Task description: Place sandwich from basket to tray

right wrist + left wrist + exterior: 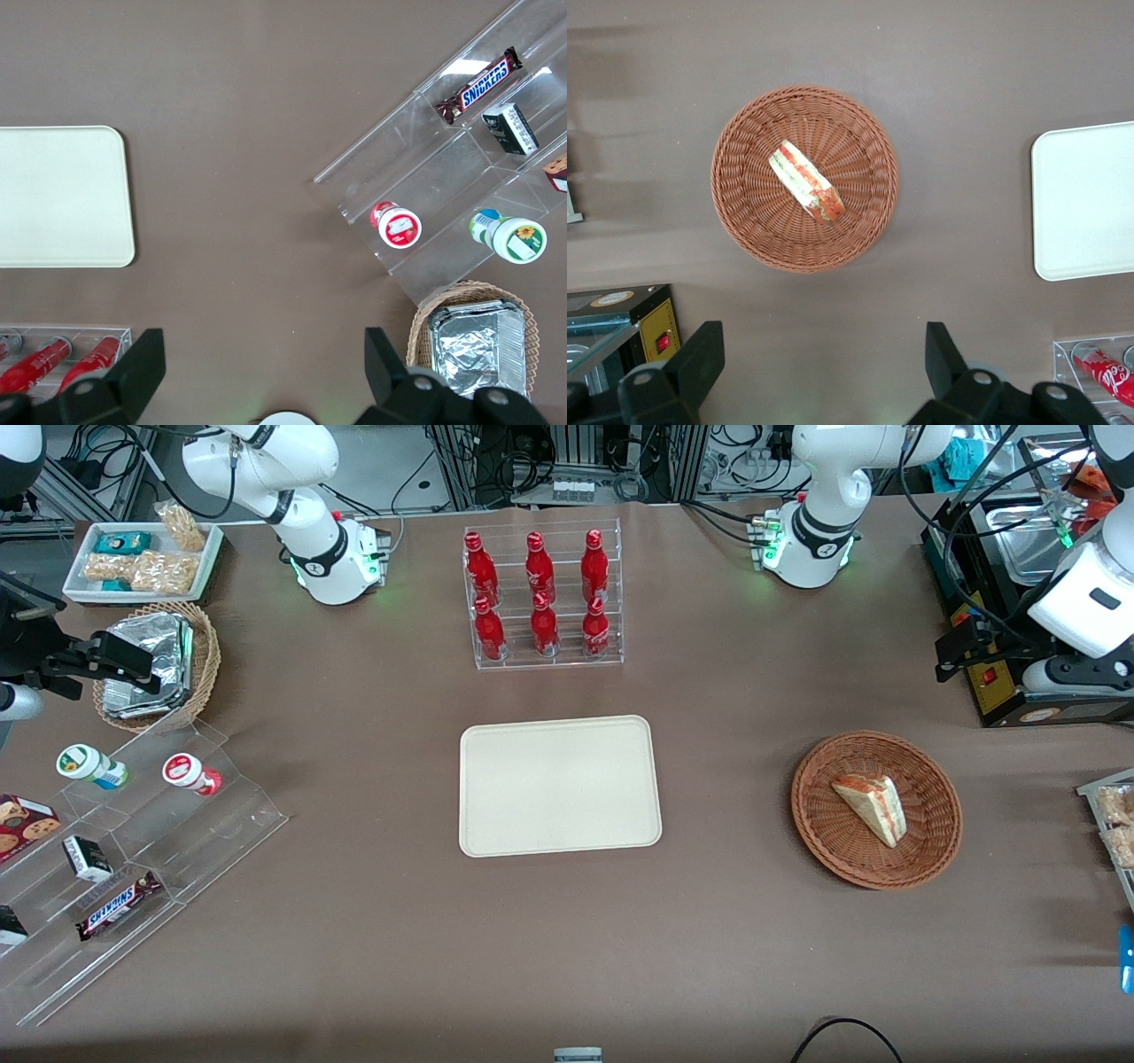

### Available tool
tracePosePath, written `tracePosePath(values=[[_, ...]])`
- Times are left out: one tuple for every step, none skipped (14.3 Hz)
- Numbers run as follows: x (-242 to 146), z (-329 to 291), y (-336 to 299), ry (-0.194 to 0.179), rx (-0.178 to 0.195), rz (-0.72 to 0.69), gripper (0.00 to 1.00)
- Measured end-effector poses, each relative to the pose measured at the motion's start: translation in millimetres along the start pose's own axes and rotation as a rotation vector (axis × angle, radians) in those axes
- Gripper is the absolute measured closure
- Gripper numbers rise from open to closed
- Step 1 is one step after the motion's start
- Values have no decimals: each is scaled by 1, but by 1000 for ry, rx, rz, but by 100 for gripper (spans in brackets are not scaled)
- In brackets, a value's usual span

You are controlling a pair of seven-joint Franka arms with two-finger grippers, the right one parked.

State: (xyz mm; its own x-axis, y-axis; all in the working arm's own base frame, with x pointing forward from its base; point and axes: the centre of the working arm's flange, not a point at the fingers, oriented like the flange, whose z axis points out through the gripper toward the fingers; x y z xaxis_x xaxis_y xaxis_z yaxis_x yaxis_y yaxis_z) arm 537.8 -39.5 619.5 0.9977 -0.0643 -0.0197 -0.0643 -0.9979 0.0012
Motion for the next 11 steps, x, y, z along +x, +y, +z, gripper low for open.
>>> tracePosePath(values=[[0, 5, 0, -9, 0, 0, 0], [1, 11, 0, -22, 0, -1, 0], [3, 19, -1, -38, 0, -1, 0], [5, 29, -2, -58, 2, -2, 0], [9, 45, -2, -80, 5, -3, 0], [16, 66, -3, -96, 7, -4, 0], [23, 92, -5, -100, 8, -5, 0], [29, 122, -7, -94, 8, -8, 0], [32, 152, -10, -81, 8, -13, 0], [32, 180, -14, -63, 8, -21, 0], [30, 206, -19, -44, 8, -28, 0]])
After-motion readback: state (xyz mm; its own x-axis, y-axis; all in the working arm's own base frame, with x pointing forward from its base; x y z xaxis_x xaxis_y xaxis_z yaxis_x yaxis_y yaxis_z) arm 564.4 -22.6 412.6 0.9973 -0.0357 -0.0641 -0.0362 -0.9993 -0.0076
